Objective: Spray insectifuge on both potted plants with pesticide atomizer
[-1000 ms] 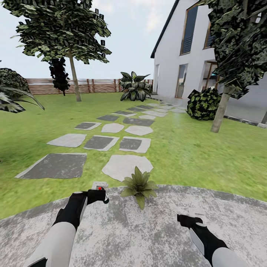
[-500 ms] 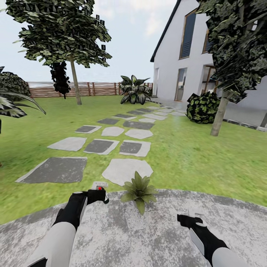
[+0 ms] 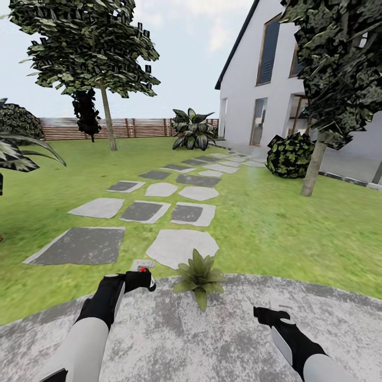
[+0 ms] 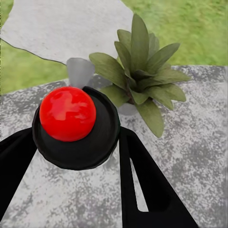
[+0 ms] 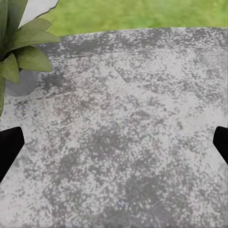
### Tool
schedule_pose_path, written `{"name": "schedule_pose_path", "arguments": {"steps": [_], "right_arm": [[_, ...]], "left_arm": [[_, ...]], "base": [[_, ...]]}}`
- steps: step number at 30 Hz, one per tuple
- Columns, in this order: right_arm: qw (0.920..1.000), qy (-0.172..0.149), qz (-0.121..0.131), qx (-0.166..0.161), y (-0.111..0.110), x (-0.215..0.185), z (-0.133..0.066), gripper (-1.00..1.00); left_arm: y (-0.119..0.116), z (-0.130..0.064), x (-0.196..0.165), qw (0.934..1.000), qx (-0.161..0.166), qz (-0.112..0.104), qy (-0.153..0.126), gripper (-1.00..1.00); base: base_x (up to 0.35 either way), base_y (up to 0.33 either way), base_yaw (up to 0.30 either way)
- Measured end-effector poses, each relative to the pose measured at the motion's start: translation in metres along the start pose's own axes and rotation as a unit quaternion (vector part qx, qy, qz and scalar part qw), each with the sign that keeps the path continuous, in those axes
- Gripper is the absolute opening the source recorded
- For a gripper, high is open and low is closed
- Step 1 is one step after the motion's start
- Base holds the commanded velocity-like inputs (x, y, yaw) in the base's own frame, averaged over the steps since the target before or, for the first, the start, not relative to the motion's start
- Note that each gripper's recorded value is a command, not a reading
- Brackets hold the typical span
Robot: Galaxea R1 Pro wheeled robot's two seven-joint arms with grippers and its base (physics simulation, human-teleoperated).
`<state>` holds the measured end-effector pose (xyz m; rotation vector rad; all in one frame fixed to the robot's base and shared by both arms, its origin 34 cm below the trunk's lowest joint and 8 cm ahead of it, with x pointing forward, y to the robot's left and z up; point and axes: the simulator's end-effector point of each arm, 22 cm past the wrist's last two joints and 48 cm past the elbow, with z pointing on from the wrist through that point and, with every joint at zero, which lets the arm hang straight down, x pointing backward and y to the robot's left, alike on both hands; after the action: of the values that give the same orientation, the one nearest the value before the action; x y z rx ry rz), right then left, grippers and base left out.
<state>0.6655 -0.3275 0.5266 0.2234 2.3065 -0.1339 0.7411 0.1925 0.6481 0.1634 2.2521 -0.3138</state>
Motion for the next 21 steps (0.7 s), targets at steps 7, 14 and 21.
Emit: {"name": "schedule_pose_path", "arguments": {"steps": [7,14,21], "right_arm": [[1.0000,0.000,0.000,0.000,0.000,-0.012,-0.008,1.00],[1.0000,0.000,0.000,0.000,0.000,-0.023,-0.016,1.00],[1.0000,0.001,-0.005,-0.001,0.004,-0.031,-0.022,1.00]], "left_arm": [[-0.001,-0.007,-0.012,1.0000,0.000,0.000,0.000,-1.00],[-0.003,-0.014,-0.024,1.0000,0.000,0.000,0.000,-1.00],[-0.004,-0.020,-0.032,1.0000,-0.001,0.000,0.001,-1.00]], "base": [[0.000,0.000,0.000],[0.000,0.000,0.000],[0.000,0.000,0.000]]}}
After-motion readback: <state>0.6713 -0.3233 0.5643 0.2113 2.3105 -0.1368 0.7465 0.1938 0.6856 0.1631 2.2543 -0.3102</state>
